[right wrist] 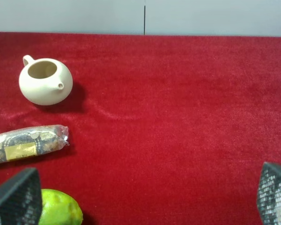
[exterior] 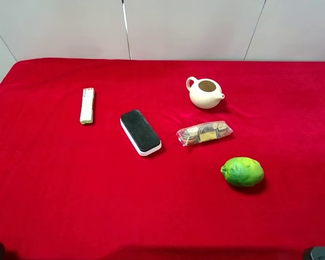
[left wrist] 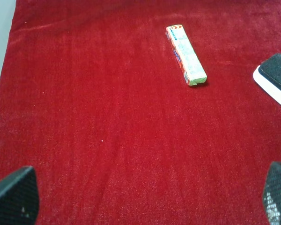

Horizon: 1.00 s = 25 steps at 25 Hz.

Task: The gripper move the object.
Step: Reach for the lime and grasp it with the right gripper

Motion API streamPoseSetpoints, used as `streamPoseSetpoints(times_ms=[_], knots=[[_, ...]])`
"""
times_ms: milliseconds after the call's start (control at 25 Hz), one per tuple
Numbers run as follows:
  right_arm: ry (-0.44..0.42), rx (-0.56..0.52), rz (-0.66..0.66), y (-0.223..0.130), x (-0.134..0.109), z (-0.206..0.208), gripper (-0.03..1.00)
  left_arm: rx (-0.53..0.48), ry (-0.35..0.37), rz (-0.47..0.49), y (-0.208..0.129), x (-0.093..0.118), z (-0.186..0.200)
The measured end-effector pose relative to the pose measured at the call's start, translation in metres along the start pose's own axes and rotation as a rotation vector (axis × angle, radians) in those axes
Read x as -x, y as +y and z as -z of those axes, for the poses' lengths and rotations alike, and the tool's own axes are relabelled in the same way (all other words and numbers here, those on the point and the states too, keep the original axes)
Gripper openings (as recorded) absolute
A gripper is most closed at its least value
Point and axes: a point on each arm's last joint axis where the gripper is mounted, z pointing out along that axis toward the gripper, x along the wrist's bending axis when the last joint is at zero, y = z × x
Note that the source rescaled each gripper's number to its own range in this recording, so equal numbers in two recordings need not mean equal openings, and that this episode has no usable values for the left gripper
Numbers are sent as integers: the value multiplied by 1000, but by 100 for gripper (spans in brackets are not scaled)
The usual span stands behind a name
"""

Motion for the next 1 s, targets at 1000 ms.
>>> streamPoseSetpoints(times_ms=[1000], knots=[[81, -90, 33, 10, -6, -13, 100, 0, 0, 0, 0, 0, 0]])
